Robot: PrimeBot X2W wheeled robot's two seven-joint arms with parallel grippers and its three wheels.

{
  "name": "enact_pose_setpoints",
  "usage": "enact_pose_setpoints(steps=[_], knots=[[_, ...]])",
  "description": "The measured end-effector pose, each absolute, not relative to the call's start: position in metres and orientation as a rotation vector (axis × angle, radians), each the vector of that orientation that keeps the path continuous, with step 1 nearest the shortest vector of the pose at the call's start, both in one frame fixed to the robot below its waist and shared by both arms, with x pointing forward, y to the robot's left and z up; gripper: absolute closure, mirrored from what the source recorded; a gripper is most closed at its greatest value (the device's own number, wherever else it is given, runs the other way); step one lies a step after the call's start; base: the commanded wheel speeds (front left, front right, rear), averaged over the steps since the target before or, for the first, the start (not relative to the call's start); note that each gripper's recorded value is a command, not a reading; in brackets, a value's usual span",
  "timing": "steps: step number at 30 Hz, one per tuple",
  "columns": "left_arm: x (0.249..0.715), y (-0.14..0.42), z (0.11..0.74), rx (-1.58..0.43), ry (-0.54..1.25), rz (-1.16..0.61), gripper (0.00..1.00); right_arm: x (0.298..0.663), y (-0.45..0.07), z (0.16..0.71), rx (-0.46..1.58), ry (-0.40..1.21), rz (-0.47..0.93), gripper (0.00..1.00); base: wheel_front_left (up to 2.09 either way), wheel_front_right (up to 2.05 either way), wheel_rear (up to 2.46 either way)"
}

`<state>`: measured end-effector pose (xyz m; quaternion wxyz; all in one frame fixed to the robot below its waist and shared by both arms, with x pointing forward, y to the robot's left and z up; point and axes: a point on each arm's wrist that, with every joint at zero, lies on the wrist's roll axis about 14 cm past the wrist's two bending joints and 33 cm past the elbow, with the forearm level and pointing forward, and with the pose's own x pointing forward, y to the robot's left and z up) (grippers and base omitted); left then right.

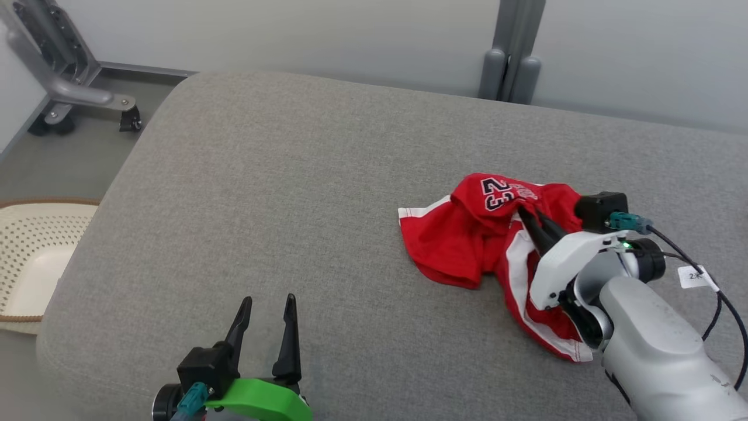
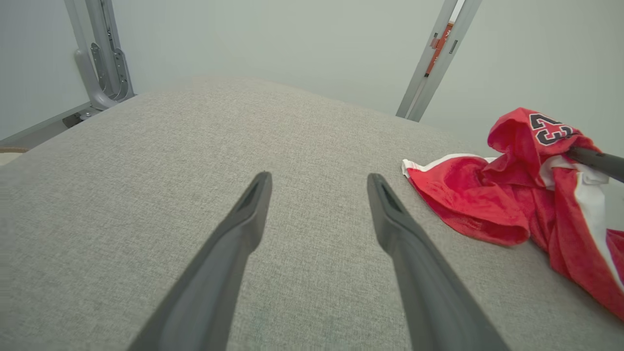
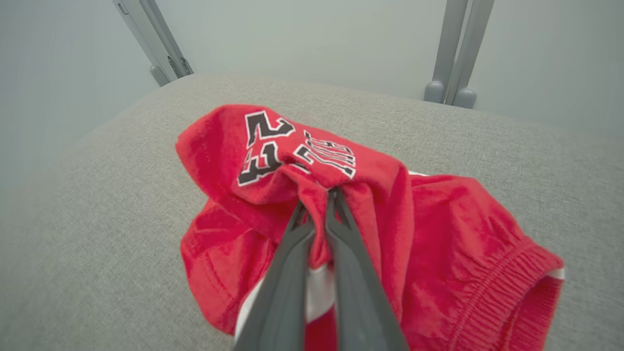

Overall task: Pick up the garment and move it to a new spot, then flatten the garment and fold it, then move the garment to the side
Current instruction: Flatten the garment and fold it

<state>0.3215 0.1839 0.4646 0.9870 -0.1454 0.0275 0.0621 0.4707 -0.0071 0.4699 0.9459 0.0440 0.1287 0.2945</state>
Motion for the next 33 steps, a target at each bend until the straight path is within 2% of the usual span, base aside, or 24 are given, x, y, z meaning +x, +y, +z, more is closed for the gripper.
enact_pose_setpoints(steps=[2,3,4,13,20,26,33], knots=[[0.32,0.188,0.462,-0.291,0.064,0.14,0.0,0.481,-0.014,0.464,0.102,0.266,0.564,0.55,0.0,0.0,0.0],[0.319,0.19,0.46,-0.29,0.069,0.149,0.0,0.485,-0.017,0.46,0.107,0.27,0.546,0.06,0.0,0.0,0.0],[0.319,0.19,0.459,-0.289,0.074,0.153,0.0,0.487,-0.021,0.456,0.11,0.272,0.532,0.0,0.0,0.0,0.0],[0.323,0.177,0.458,-0.292,0.079,0.107,0.0,0.488,-0.043,0.463,0.07,0.213,0.488,0.0,0.0,0.0,0.0],[0.322,0.164,0.465,-0.293,0.058,0.062,0.0,0.467,-0.007,0.505,0.063,0.08,0.608,0.0,0.0,0.0,0.0],[0.319,0.166,0.466,-0.296,0.055,0.067,0.0,0.452,0.009,0.481,0.032,0.167,0.663,0.0,0.0,0.0,0.0],[0.313,0.179,0.462,-0.308,0.066,0.123,0.0,0.473,0.011,0.455,-0.016,0.268,0.633,0.0,0.0,0.0,0.0]])
